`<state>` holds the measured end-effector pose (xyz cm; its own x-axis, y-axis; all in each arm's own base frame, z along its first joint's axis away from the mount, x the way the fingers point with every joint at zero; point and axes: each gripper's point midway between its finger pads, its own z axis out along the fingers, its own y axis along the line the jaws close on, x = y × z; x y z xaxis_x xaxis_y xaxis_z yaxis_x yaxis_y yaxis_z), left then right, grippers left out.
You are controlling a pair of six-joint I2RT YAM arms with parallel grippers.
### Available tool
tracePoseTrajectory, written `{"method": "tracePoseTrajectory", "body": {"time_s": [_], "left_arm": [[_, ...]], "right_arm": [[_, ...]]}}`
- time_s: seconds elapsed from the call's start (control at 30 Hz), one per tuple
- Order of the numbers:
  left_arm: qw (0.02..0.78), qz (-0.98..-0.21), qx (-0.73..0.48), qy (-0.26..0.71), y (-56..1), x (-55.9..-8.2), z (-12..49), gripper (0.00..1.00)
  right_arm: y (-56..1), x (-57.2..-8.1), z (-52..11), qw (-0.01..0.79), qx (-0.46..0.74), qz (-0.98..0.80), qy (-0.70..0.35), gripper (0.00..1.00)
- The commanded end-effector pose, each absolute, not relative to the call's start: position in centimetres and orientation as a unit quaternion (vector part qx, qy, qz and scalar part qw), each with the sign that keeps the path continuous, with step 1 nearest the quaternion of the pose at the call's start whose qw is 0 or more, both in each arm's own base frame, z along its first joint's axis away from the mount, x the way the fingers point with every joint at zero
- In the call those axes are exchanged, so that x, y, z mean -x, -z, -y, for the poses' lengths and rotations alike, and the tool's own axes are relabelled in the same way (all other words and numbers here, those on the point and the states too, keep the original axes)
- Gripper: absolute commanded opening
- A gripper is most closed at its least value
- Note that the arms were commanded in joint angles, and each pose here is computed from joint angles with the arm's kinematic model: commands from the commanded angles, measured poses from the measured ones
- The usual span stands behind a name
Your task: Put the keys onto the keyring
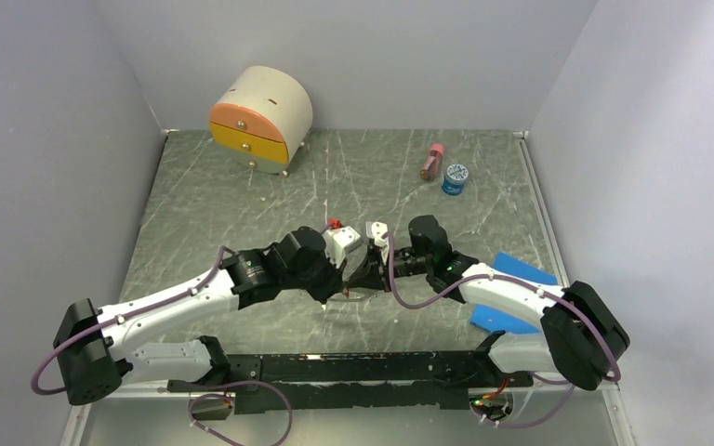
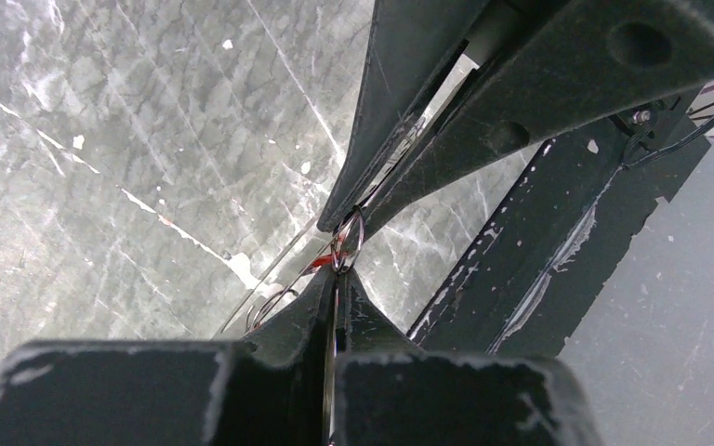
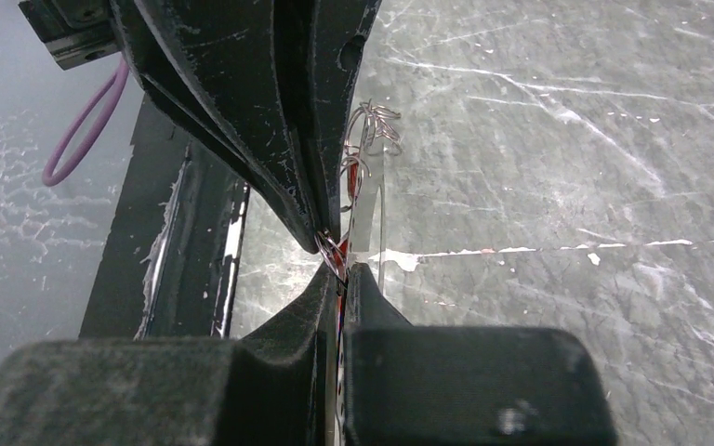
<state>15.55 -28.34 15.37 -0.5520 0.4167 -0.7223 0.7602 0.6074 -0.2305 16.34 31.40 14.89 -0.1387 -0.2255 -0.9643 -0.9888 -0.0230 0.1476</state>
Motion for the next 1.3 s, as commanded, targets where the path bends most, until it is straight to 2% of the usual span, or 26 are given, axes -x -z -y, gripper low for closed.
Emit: {"method": "tracePoseTrajectory", "body": {"time_s": [0.0,0.27,0.37,0.43,0.57,0.8,0.9,0.97,1.27], "left_arm": [[0.32,-0.839,-0.363,0.251,-14.3,-15.5,27.9,0.12],[0.413,-0.794,-0.34,0.289,-18.1,-15.9,27.1,0.56],[0.45,-0.764,-0.336,0.318,-20.0,-15.5,26.7,0.6],[0.473,-0.745,-0.335,0.329,-20.9,-15.4,26.5,0.6],[0.5,-0.704,-0.367,0.345,-21.6,-14.7,26.6,0.52],[0.532,-0.62,-0.475,0.326,-20.4,-14.3,27.8,0.51],[0.557,-0.588,-0.494,0.316,-20.5,-14.5,28.0,0.42],[0.568,-0.582,-0.495,0.306,-20.6,-14.8,27.9,0.37],[0.577,-0.581,-0.499,0.284,-19.9,-15.8,28.2,0.36]], "right_arm": [[-18.5,-16.8,-32.2,0.445,0.534,-0.522,-0.494,0.0],[-18.3,-16.7,-32.1,0.44,0.534,-0.525,-0.495,0.0],[-18.5,-16.6,-32.1,0.443,0.535,-0.521,-0.496,0.0],[-18.5,-16.6,-32.1,0.444,0.534,-0.521,-0.495,0.0],[-18.6,-16.6,-32.1,0.444,0.534,-0.522,-0.495,0.0],[-18.7,-16.7,-32.1,0.443,0.538,-0.522,-0.492,0.0],[-18.7,-16.6,-32.0,0.445,0.538,-0.521,-0.491,0.0],[-18.7,-16.5,-32.0,0.445,0.539,-0.519,-0.492,0.0],[-18.8,-16.8,-32.1,0.444,0.54,-0.521,-0.491,0.0]]}}
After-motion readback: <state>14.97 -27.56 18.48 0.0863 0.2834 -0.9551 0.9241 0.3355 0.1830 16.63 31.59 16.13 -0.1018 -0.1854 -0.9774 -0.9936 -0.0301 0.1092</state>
